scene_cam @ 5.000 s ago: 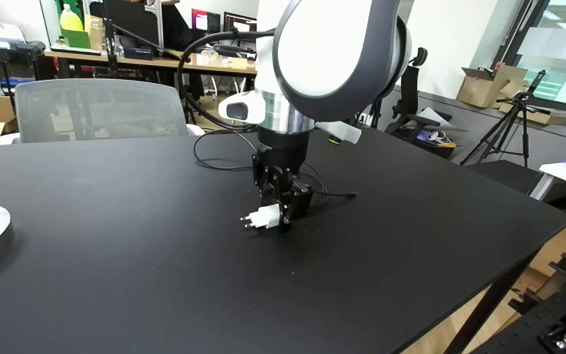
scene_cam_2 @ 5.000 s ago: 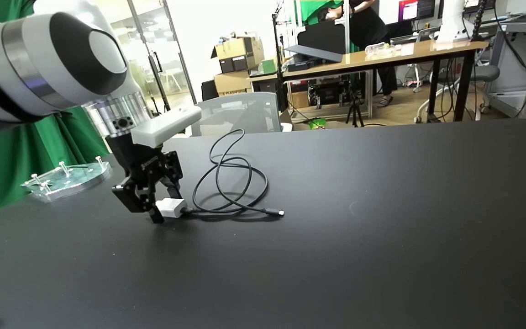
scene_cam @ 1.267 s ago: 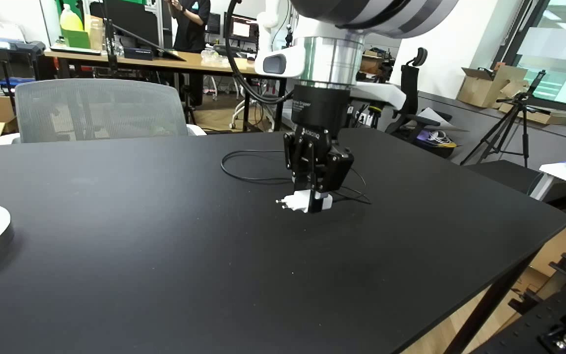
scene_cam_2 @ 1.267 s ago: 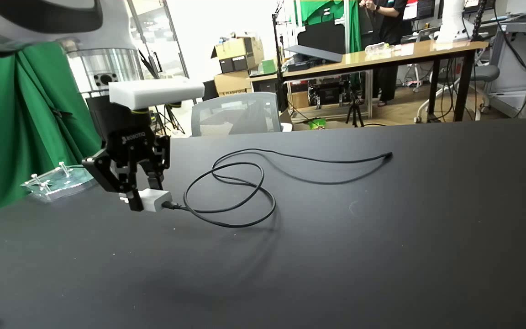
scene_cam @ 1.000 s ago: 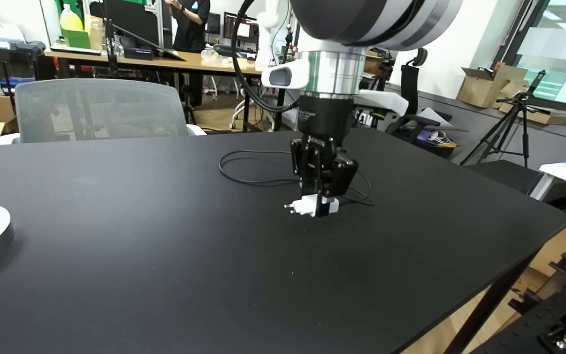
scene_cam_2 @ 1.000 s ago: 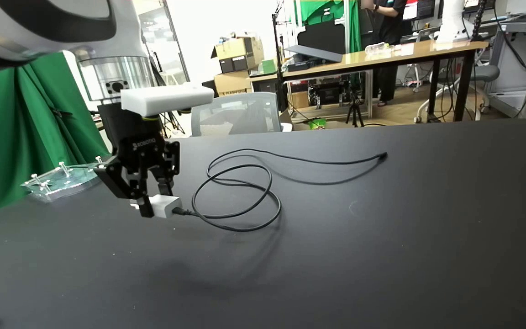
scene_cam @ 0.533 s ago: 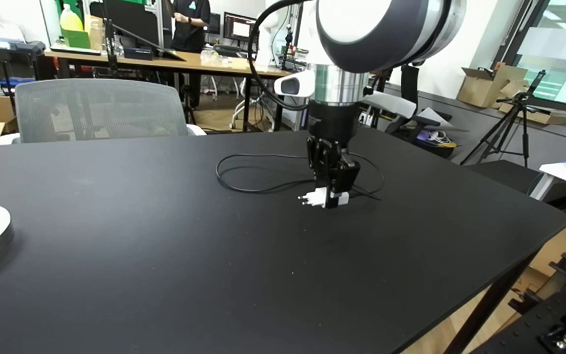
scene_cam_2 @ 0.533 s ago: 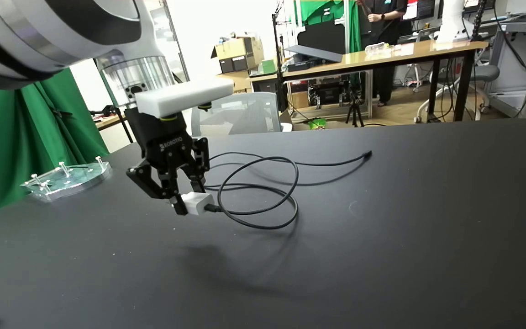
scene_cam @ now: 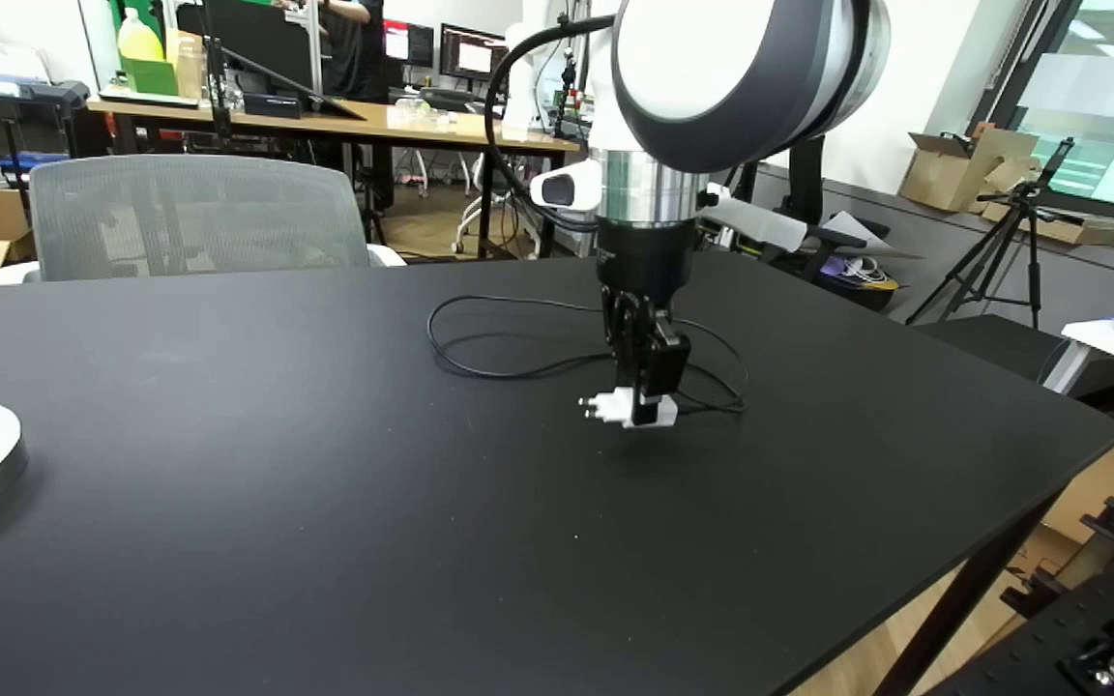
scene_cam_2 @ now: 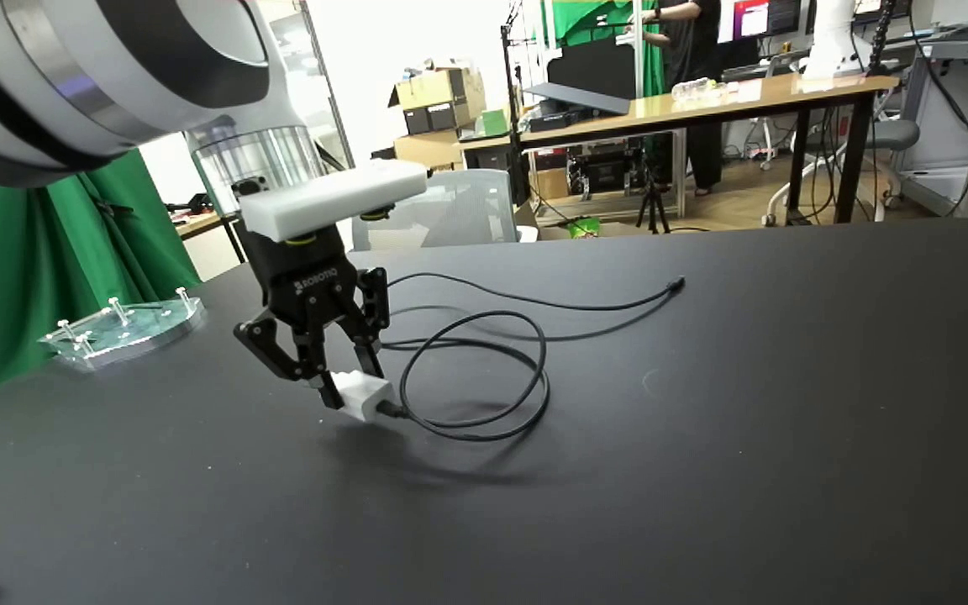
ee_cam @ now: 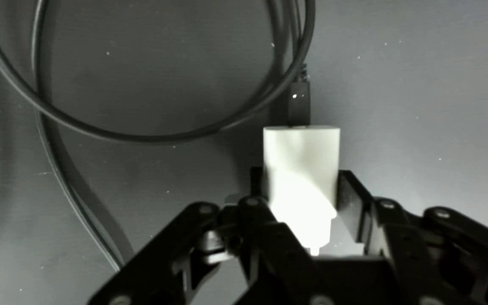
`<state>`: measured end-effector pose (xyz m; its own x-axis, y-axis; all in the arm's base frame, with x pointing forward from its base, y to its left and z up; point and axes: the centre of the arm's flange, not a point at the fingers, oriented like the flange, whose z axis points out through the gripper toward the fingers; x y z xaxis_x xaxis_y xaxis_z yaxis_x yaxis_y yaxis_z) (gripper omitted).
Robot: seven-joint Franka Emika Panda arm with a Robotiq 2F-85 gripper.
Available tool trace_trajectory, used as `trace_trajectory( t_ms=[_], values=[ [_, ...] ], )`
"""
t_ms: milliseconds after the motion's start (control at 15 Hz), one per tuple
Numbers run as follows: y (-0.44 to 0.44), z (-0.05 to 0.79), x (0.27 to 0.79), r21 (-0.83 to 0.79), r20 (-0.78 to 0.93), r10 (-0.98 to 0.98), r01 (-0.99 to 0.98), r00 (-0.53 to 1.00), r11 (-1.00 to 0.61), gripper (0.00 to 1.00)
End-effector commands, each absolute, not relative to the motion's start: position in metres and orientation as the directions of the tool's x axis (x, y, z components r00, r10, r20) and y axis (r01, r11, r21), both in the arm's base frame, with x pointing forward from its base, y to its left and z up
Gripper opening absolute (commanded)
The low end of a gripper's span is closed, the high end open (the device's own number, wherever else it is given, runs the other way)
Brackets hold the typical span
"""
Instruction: Pick up the charger and move it slightly to the left.
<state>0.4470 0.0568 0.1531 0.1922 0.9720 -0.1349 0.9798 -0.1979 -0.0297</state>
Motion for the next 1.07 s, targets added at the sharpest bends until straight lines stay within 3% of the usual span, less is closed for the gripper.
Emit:
trace_trajectory(
  t_ms=[0,200,267,1000],
  values=[
    [0.064,0.149,0.452,-0.029,-0.135,0.964,0.971,0.231,-0.237,0.77],
    [0.068,0.151,0.452,-0.030,-0.127,0.964,0.971,0.233,-0.238,0.98],
    [0.069,0.154,0.452,-0.028,-0.129,0.962,0.969,0.240,-0.245,1.00],
    [0.102,0.229,0.456,-0.015,-0.092,0.938,0.942,0.333,-0.335,1.00]
  ],
)
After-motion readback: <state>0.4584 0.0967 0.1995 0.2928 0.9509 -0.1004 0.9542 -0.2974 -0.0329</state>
